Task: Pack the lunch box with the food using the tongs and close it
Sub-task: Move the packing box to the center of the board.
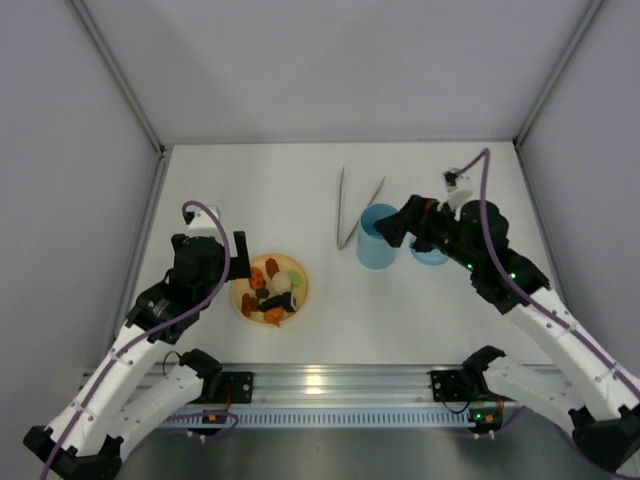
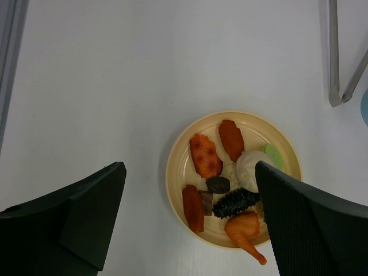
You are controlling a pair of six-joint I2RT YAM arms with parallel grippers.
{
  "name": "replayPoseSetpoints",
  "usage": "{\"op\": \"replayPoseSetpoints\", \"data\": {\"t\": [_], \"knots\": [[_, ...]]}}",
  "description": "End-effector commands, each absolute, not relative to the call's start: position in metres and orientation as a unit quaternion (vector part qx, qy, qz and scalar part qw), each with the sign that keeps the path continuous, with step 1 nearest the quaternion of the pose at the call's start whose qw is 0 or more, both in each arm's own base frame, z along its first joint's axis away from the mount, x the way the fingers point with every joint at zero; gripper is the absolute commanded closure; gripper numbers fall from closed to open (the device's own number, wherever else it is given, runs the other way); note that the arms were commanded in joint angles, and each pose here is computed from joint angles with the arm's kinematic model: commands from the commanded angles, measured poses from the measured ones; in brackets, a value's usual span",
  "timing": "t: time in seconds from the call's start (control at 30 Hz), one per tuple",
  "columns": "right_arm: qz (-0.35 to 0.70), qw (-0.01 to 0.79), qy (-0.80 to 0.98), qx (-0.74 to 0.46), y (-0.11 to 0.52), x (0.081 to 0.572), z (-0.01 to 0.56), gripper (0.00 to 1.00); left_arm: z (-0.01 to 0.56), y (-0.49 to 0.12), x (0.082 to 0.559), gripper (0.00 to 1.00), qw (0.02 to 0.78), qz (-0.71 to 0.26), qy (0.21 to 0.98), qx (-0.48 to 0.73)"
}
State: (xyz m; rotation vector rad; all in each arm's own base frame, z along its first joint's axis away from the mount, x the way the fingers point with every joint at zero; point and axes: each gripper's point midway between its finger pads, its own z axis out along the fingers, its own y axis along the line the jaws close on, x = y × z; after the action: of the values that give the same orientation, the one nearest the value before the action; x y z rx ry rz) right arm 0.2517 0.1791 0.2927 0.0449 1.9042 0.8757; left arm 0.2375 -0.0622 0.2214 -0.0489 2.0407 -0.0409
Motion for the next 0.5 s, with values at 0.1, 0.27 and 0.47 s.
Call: {"op": "replayPoseSetpoints", "data": {"t": [0.1, 0.27, 0.47], "knots": [[0.278, 0.478, 0.833, 0.000, 0.238, 0.265, 0.273, 0.02, 0.234, -0.063, 0.240, 0.01, 0.537, -0.025, 0.843, -0.029], [0.229, 0.438, 0.869, -0.011, 0.268, 0.264, 0.218, 0.07, 0.234, -0.064, 0.240, 0.01, 0.536, -0.026, 0.843, -0.028], [0.174, 0.403, 0.898, -0.015, 0.287, 0.278, 0.163, 0.12, 0.233, -0.065, 0.240, 0.01, 0.534, -0.028, 0.844, -0.026]]}}
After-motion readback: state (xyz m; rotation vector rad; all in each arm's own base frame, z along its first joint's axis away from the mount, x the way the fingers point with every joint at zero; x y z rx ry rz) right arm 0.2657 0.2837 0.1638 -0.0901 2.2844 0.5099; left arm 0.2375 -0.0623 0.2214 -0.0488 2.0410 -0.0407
